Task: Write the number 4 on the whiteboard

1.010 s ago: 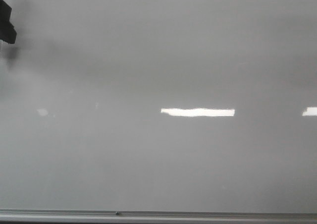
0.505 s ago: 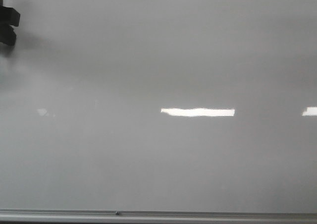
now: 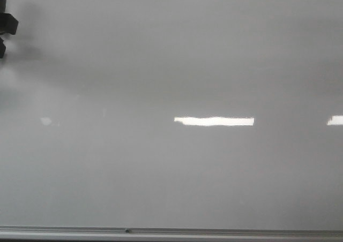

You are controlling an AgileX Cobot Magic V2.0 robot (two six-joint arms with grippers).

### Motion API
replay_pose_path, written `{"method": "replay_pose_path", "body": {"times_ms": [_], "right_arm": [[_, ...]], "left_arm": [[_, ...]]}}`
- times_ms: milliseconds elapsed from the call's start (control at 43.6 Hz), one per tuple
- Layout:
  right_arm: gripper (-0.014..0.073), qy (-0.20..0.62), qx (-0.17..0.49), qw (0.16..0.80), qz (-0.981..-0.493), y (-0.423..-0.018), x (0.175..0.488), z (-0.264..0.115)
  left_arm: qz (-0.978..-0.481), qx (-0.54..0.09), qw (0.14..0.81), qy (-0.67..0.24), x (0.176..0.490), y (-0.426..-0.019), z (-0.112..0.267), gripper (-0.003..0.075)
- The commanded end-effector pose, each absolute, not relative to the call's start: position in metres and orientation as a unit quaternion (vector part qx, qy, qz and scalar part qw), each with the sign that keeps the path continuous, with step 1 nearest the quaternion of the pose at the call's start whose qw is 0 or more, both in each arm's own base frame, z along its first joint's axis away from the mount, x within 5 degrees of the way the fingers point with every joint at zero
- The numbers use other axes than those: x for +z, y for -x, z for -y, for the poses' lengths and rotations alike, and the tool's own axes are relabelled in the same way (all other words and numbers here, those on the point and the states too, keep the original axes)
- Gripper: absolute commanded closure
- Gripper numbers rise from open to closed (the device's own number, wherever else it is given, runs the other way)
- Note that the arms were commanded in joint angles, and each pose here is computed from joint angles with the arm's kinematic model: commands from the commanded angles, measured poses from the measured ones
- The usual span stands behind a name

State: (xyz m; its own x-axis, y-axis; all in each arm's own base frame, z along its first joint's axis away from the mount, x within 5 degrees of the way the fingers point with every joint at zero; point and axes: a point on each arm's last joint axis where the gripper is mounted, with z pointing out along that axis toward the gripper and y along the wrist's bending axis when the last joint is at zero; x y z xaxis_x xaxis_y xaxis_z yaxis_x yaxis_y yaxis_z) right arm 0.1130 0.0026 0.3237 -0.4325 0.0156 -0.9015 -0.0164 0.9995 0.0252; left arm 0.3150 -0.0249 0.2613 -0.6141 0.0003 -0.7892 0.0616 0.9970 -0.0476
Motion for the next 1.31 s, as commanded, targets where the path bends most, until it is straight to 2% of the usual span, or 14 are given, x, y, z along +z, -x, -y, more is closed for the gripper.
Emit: {"method": "replay_pose_path", "body": {"times_ms": [0,92,275,482,643,941,1033,1285], "right_arm": [[-0.0045,0.0,0.016,0.552,-0.834,-0.114,0.344,-0.003],[-0.0045,0.0,0.019,0.522,-0.853,-0.113,0.353,-0.003],[-0.0045,0.023,0.024,0.458,-0.888,-0.121,0.372,-0.006],[-0.0045,0.161,0.081,0.38,-0.907,-0.143,0.377,-0.028],[-0.0045,0.299,0.127,0.362,-0.874,-0.163,0.376,-0.055],[-0.0045,0.526,0.144,0.331,-0.77,-0.171,0.368,-0.114],[-0.0045,0.562,0.148,0.339,-0.739,-0.169,0.368,-0.131],[-0.0045,0.597,0.162,0.377,-0.69,-0.161,0.371,-0.159]], "left_arm": [[-0.873,-0.038,0.485,-0.024,0.306,-0.296,0.026,0.0741],[-0.884,-0.034,0.463,-0.064,0.326,-0.273,0.031,0.0741],[-0.887,-0.041,0.406,-0.216,0.359,-0.229,0.064,0.0741],[-0.853,-0.068,0.341,-0.389,0.37,-0.196,0.113,0.0741],[-0.808,-0.083,0.321,-0.487,0.368,-0.183,0.148,0.0741],[-0.726,-0.093,0.288,-0.617,0.355,-0.171,0.209,0.0741],[-0.711,-0.097,0.286,-0.635,0.354,-0.167,0.221,0.0741],[-0.696,-0.096,0.289,-0.65,0.355,-0.163,0.228,0.0741]]}}
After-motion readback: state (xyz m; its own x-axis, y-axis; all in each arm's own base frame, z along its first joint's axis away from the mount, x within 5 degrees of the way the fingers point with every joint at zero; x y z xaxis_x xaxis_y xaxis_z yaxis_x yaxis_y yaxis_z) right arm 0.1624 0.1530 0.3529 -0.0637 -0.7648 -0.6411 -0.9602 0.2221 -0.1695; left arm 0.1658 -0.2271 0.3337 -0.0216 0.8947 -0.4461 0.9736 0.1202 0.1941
